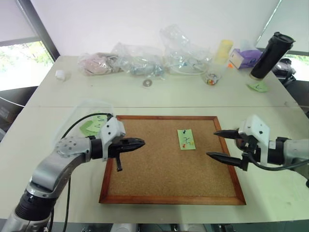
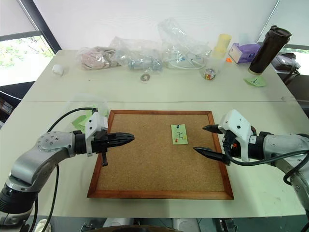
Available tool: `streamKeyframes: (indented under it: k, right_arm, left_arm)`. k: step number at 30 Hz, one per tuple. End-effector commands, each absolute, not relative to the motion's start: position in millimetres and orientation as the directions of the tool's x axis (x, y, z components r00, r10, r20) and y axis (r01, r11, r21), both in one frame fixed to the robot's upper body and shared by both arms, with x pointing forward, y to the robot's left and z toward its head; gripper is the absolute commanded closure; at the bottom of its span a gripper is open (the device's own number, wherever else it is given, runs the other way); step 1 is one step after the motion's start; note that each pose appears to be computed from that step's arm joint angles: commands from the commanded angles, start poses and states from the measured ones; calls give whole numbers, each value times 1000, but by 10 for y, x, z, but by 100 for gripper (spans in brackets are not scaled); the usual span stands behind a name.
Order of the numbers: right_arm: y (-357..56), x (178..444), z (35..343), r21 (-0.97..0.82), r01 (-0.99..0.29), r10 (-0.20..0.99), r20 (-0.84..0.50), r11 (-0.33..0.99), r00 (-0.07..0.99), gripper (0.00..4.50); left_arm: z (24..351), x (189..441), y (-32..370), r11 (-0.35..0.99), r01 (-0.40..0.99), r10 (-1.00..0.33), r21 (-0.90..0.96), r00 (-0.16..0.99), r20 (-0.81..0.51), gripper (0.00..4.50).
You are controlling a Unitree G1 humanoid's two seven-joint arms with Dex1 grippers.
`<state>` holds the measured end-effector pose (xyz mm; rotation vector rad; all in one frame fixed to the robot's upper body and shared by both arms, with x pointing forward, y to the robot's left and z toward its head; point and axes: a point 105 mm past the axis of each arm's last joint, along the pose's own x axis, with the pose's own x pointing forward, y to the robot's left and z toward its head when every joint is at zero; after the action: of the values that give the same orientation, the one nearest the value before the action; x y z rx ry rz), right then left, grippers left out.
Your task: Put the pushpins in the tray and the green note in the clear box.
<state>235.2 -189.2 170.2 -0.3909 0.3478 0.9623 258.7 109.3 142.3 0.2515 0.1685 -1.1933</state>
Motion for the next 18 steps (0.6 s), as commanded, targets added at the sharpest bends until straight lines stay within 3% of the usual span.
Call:
streamKeyframes:
  k: [1, 18]
  right_arm:
    - [-1884, 2358, 1790, -203, -845, 721, -448, 494, 529, 52]
    - [-1860, 2387, 1766, -202, -846, 727, -439, 494, 529, 52]
  left_arm:
    - [1564, 2590, 1088, 351, 921, -898, 169, 382, -217, 447]
    - [1535, 2602, 1090, 360, 918, -892, 168, 391, -226, 447]
